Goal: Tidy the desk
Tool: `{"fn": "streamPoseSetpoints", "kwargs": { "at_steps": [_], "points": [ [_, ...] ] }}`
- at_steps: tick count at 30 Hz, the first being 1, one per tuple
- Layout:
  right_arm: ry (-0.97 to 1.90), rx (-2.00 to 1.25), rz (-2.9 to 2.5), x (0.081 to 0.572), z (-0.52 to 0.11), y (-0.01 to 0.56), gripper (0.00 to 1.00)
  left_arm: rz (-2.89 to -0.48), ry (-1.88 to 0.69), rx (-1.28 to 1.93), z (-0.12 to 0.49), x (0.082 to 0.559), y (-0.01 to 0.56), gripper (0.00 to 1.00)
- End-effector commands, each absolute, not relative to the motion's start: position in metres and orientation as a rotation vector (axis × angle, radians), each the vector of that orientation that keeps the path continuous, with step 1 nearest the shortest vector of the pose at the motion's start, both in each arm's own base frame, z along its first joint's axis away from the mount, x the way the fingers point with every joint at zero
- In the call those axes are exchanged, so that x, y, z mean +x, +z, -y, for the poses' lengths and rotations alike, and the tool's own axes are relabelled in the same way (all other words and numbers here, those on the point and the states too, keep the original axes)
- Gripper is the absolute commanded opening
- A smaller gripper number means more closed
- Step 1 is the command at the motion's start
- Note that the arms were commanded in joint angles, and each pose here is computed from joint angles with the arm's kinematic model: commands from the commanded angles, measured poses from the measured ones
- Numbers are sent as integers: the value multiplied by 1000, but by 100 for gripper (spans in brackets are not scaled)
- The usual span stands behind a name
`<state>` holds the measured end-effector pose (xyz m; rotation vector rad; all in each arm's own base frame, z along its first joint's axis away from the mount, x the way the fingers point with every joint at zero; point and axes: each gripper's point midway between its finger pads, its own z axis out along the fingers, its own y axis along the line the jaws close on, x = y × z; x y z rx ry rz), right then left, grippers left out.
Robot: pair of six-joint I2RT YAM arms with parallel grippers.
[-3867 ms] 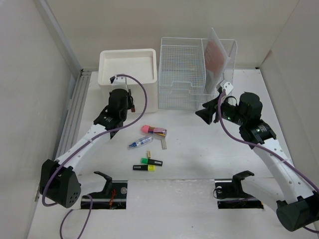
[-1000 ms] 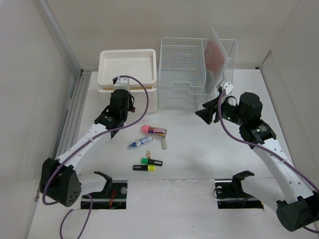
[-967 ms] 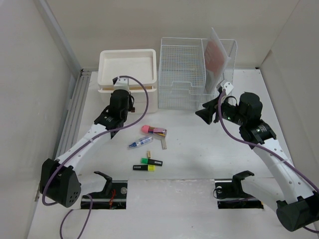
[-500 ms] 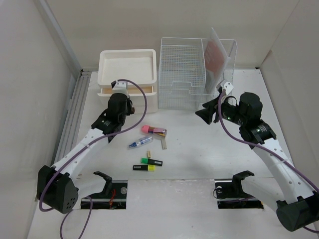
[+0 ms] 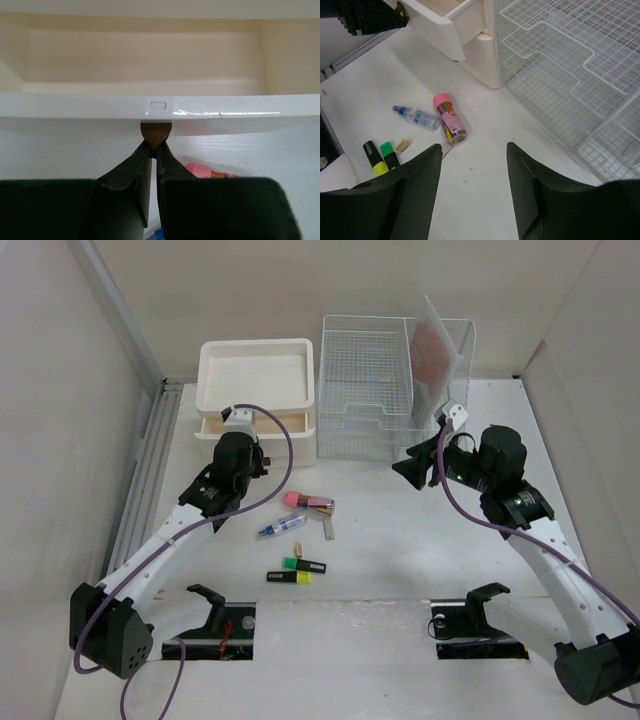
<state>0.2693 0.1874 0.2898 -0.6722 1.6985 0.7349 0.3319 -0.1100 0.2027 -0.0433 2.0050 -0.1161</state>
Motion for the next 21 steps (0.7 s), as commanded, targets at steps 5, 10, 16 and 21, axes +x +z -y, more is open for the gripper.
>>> {"fn": "streamPoseSetpoints", "kwargs": {
  "at_steps": [5,10,16,21],
  "points": [
    [717,-657,-1639,270,-185,310,60,-2099,-94,-12,106,312,182,0],
    [717,-657,-1639,270,-185,310,60,-2108,-90,-9,106,313,179,35],
    [726,-665,-1637,269,-186,310,60,-2087,-135,-10,109,308,190,66],
    [751,-844,-1626,257,-199,293,67,-2020,-241,2,115,296,225,75]
  ]
}}
